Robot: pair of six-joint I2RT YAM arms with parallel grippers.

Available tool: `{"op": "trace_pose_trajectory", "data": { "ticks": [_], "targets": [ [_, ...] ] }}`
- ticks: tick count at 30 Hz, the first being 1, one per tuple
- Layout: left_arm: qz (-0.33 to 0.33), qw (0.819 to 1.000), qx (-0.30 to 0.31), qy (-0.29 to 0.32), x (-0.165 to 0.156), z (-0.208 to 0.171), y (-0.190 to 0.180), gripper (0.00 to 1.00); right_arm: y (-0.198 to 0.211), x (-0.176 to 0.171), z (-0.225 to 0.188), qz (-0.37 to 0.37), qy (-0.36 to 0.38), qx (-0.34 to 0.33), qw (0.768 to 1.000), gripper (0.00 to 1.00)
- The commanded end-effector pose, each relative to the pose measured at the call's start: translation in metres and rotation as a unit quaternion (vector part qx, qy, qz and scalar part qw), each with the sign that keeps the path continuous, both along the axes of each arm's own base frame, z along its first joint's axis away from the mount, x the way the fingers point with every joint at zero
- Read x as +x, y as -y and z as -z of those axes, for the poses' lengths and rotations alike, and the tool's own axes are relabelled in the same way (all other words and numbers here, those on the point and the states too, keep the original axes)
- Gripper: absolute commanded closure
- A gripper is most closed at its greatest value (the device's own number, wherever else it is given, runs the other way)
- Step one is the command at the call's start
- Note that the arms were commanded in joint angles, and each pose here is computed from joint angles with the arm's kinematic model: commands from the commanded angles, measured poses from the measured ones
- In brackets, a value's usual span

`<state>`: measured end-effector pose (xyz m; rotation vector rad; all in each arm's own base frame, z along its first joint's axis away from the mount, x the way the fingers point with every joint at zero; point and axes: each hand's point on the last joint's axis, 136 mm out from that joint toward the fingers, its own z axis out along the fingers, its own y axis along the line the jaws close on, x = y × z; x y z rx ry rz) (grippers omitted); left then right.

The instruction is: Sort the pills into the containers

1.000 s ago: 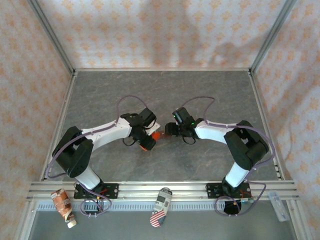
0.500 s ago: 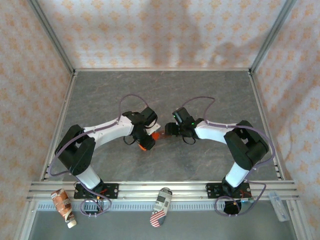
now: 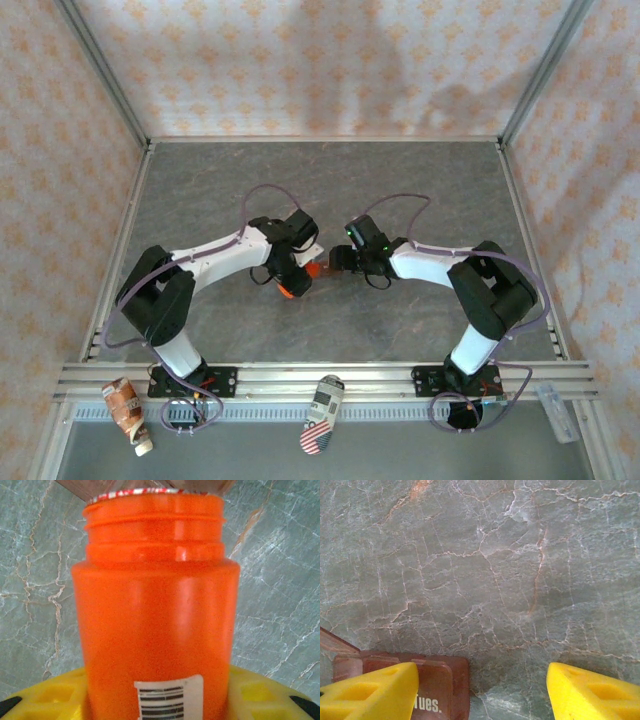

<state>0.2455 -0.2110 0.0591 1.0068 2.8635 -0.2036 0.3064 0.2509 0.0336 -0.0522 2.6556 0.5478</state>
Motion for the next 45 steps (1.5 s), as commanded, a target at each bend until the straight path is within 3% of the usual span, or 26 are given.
{"op": "trace_pose_trajectory", "data": {
  "ticks": [1, 45],
  "targets": [
    [0.010, 1.000, 0.027, -0.001, 0.0005, -0.0037, -0.0054, 1.00, 0.0045, -0.0066, 0.0112, 0.003, -0.011, -0.013, 1.000, 0.32],
    [0.052, 0.994, 0.096, -0.026, 0.0035, -0.0056, -0.0073, 1.00, 0.0032, -0.0064, 0.0109, 0.004, -0.012, -0.009, 1.000, 0.32]
  ]
}}
